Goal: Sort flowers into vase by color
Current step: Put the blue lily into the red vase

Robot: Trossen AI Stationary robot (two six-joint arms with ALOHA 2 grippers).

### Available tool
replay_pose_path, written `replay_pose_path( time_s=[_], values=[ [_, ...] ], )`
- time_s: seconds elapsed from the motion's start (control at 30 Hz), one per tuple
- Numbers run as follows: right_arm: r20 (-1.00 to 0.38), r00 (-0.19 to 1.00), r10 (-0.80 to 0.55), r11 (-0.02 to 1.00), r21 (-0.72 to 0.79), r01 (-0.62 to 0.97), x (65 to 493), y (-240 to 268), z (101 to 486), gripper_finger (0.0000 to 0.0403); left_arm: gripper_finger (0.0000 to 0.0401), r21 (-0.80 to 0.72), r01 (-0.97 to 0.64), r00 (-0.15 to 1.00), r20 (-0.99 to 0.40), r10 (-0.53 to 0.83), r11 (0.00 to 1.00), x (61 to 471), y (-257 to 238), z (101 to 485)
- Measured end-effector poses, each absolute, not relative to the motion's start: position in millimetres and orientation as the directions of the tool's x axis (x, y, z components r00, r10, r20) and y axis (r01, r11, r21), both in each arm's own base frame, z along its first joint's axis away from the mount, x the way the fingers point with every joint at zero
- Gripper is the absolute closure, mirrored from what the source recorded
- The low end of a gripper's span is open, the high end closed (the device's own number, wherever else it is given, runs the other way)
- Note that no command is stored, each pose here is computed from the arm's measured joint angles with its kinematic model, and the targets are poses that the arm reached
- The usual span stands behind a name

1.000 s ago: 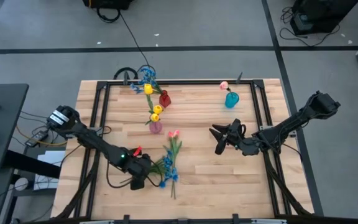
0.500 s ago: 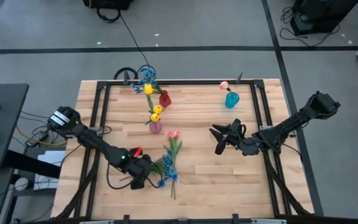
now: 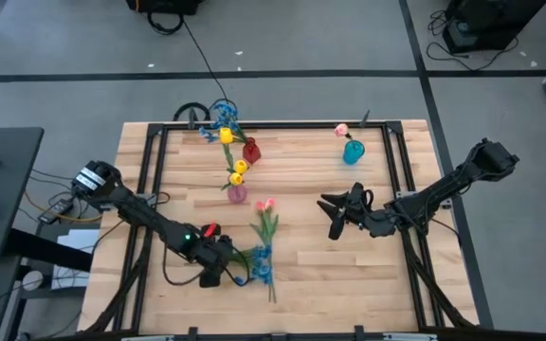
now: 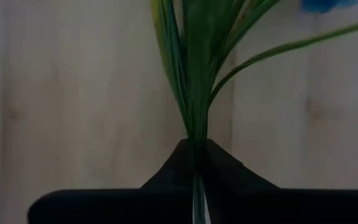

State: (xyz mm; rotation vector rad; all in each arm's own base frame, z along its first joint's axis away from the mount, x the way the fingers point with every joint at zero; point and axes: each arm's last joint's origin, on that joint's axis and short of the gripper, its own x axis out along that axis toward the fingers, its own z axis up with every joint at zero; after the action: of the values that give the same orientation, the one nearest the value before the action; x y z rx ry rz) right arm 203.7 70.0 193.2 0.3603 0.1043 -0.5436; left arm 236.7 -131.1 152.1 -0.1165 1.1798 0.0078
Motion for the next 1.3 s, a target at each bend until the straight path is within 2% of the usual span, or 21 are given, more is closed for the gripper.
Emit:
replay_pose_path(
  time_s=[0.2, 0.53, 0.77, 0.9, 1.13, 1.3],
  values=[
    [-0.196, 0.860, -0.471, 0.804, 0.306, 0.510, 204, 70, 193, 0.0268, 0.0382, -0.094, -0.082, 0.558, -0.829, -0.032, 0.992, 236, -114, 196],
    [-0.214, 0.881, -0.421, 0.829, 0.303, 0.470, 210, 74, 186, 0.0268, 0.0379, -0.058, -0.037, 0.851, -0.526, 0.001, 0.998, 255, -100, 244],
    [-0.137, 0.939, -0.314, 0.912, 0.232, 0.339, 226, 84, 181, 0.0268, 0.0378, 0.024, -0.049, 0.911, -0.409, 0.054, 0.999, 274, -81, 251],
    [-0.075, 0.961, -0.265, 0.939, 0.205, 0.275, 233, 86, 181, 0.0268, 0.0378, 0.017, -0.024, 0.952, -0.306, 0.028, 1.000, 282, -70, 262],
    [0.078, 0.960, -0.268, 0.951, 0.180, 0.251, 246, 85, 182, 0.0268, 0.0378, -0.007, -0.024, 0.975, -0.221, 0.022, 1.000, 293, -52, 267],
    [0.091, 0.959, -0.270, 0.956, 0.141, 0.256, 268, 88, 179, 0.0268, 0.0378, -0.027, 0.004, 0.990, -0.138, -0.008, 1.000, 304, -50, 266]
  ],
)
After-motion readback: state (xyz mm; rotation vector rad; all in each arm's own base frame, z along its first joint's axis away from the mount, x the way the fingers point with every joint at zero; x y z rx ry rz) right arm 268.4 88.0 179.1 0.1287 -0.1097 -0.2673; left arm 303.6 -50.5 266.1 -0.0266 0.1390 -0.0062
